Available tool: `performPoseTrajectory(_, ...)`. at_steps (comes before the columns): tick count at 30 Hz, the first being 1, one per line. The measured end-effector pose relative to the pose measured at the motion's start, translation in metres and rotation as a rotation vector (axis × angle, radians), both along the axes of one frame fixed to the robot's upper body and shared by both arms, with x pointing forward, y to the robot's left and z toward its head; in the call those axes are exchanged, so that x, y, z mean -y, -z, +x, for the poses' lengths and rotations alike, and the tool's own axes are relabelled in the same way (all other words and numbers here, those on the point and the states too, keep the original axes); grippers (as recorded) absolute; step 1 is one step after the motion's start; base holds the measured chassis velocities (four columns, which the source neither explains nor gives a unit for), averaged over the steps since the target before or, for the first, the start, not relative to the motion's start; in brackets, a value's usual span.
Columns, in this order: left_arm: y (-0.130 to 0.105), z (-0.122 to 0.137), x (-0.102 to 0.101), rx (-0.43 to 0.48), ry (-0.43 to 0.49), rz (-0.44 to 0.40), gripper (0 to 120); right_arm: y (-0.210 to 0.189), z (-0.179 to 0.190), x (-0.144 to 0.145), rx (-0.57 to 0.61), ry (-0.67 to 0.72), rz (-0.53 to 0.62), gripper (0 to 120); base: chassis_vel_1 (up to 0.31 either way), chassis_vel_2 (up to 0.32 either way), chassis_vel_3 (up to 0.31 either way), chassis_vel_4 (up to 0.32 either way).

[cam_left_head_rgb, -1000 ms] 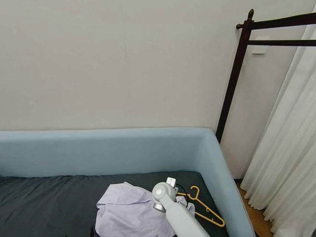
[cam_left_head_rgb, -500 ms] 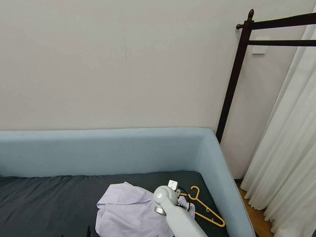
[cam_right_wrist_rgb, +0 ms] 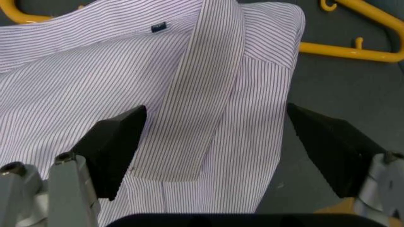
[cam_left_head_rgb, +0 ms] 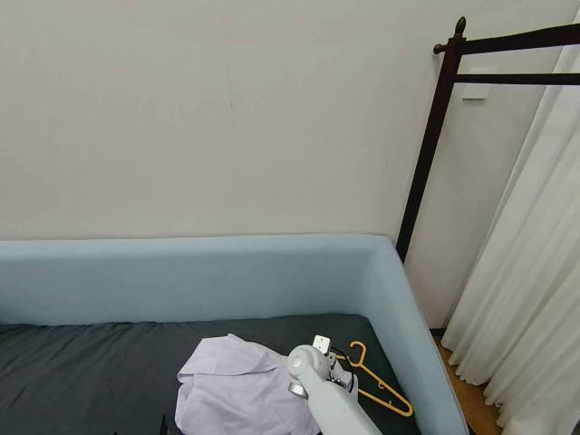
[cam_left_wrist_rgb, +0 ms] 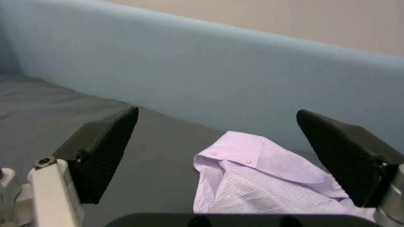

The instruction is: Pick up the clothes from the sofa and hang them on the clothes hanger.

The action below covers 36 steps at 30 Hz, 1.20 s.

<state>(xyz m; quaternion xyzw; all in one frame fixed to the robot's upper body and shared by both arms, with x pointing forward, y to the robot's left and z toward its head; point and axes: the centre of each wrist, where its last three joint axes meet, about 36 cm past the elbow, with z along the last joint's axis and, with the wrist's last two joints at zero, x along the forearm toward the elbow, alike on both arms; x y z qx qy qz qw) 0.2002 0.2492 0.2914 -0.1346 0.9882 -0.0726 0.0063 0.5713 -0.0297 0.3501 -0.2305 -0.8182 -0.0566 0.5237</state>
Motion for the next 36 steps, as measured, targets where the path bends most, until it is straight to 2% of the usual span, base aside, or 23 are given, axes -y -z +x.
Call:
performPoseTrajectory(7,0.0,0.002,-0.003,0.003,-0.001,0.006,99,-0.002,-0.001,-0.002,0.009,0.003,0.009,88,0.0,0.0,0.0,0.0)
performPoseTrajectory(10,0.001,0.002,-0.004,0.001,-0.003,0.004,99,-0.008,-0.005,-0.009,0.024,-0.015,0.021,77,0.0,0.0,0.0,0.0)
performPoseTrajectory(13,0.002,0.003,-0.003,-0.001,-0.004,0.003,99,-0.015,-0.01,-0.017,0.034,-0.039,0.043,73,0.0,0.0,0.0,0.0)
performPoseTrajectory(20,0.002,0.004,-0.003,0.001,-0.003,0.003,99,-0.015,-0.015,-0.023,0.034,-0.066,0.058,72,0.0,0.0,0.0,0.0)
performPoseTrajectory(23,0.002,0.004,-0.004,0.001,-0.003,0.004,99,-0.002,-0.018,-0.022,0.001,-0.082,0.055,70,0.0,0.0,0.0,0.0)
performPoseTrajectory(24,0.002,0.004,-0.003,0.001,-0.004,0.003,99,0.002,-0.019,-0.021,-0.007,-0.088,0.06,64,0.0,0.0,0.0,0.0)
performPoseTrajectory(26,0.002,0.004,-0.003,0.001,-0.005,0.003,99,0.003,-0.019,-0.021,-0.008,-0.091,0.061,63,0.0,0.0,0.0,0.0)
performPoseTrajectory(28,0.002,0.004,-0.002,0.0,-0.007,0.001,99,0.005,-0.021,-0.022,-0.008,-0.097,0.062,52,0.0,0.0,0.0,0.0)
performPoseTrajectory(30,0.002,0.004,-0.002,0.0,-0.008,0.001,99,0.005,-0.02,-0.022,-0.008,-0.097,0.063,49,0.0,0.0,0.0,0.0)
performPoseTrajectory(33,0.003,0.003,-0.002,0.001,-0.01,0.002,99,0.006,-0.019,-0.021,-0.009,-0.096,0.06,34,0.0,0.0,0.0,0.0)
performPoseTrajectory(34,0.003,0.003,-0.002,0.001,-0.01,0.002,99,0.006,-0.019,-0.021,-0.009,-0.096,0.06,34,0.0,0.0,0.0,0.0)
performPoseTrajectory(36,0.002,0.003,-0.003,0.001,-0.011,0.003,99,0.008,-0.019,-0.02,-0.011,-0.097,0.055,24,0.0,0.0,0.0,0.0)
